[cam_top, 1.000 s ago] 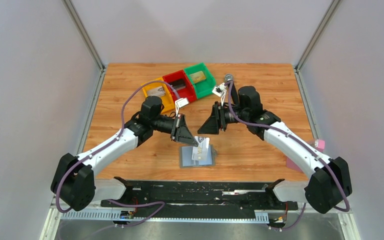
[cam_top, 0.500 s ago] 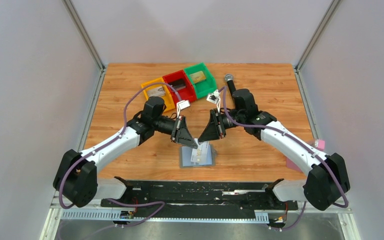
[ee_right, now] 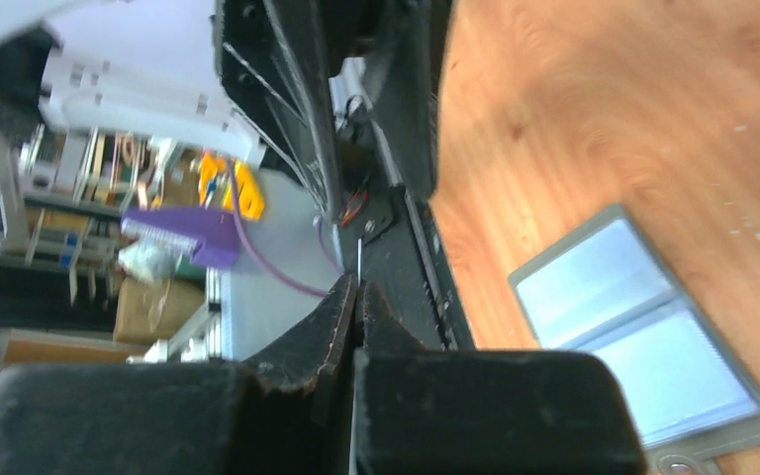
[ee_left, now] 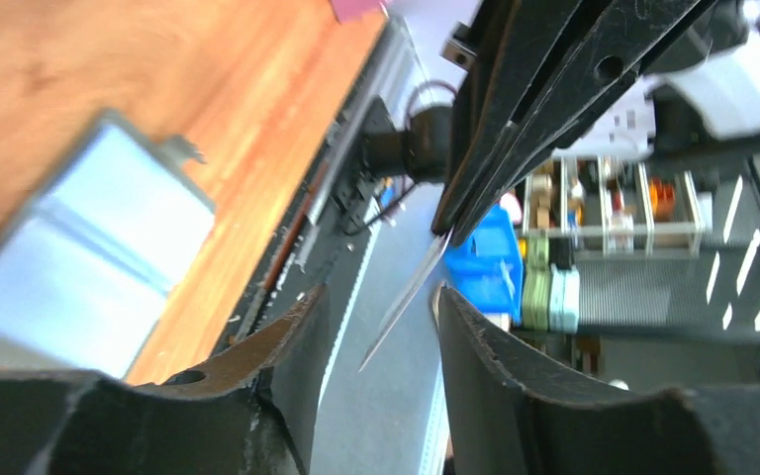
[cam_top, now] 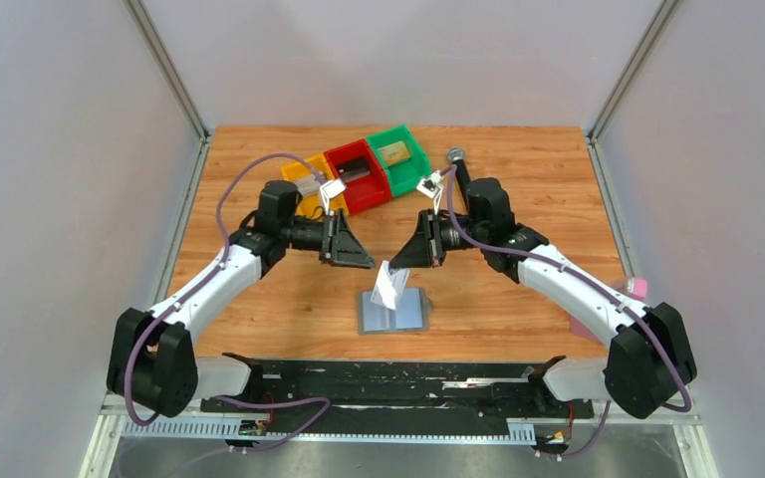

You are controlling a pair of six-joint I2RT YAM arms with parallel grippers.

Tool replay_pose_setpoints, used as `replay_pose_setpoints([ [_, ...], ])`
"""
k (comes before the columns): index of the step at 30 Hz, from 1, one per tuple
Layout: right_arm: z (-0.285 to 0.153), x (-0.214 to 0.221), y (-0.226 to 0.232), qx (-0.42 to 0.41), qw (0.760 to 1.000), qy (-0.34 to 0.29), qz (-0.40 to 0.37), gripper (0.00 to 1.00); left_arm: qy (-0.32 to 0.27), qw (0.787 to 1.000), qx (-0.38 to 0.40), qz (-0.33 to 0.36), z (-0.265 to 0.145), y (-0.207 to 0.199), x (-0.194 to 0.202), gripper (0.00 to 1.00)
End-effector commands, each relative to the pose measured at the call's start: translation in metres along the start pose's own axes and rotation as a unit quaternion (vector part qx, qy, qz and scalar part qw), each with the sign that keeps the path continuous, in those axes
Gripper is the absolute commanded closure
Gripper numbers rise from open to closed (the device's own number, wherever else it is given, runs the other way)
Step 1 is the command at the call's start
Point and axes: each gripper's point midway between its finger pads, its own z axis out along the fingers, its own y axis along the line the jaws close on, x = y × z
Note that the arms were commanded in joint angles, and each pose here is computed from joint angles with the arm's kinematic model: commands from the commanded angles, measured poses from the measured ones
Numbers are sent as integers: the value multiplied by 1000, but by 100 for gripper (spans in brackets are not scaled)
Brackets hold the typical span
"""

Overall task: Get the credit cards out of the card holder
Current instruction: Place the credit card in the storage box.

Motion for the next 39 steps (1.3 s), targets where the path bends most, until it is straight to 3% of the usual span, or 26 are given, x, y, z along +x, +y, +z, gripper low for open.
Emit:
replay_pose_setpoints([
  [1, -9, -59, 0, 47, 989, -137, 18, 100, -64, 997, -39, 16, -29, 2, -23, 45],
  [8, -25, -94, -12, 82, 954, -274, 89, 100, -124, 990, -71, 20, -44, 4, -37, 39],
  [14, -43, -108, -17, 75, 914, -371, 144, 100, -165, 986, -34, 4, -40, 1, -54, 38],
  [18, -52, -112, -18, 75, 897, -405, 158, 100, -188, 982, 12, -22, -37, -6, -62, 38],
  [25, -53, -111, -19, 66, 888, -418, 178, 100, -195, 979, 53, -26, -33, -12, -72, 42],
  [39, -52, -103, -21, 49, 884, -421, 199, 100, -185, 981, 60, -23, -16, -14, -80, 57],
])
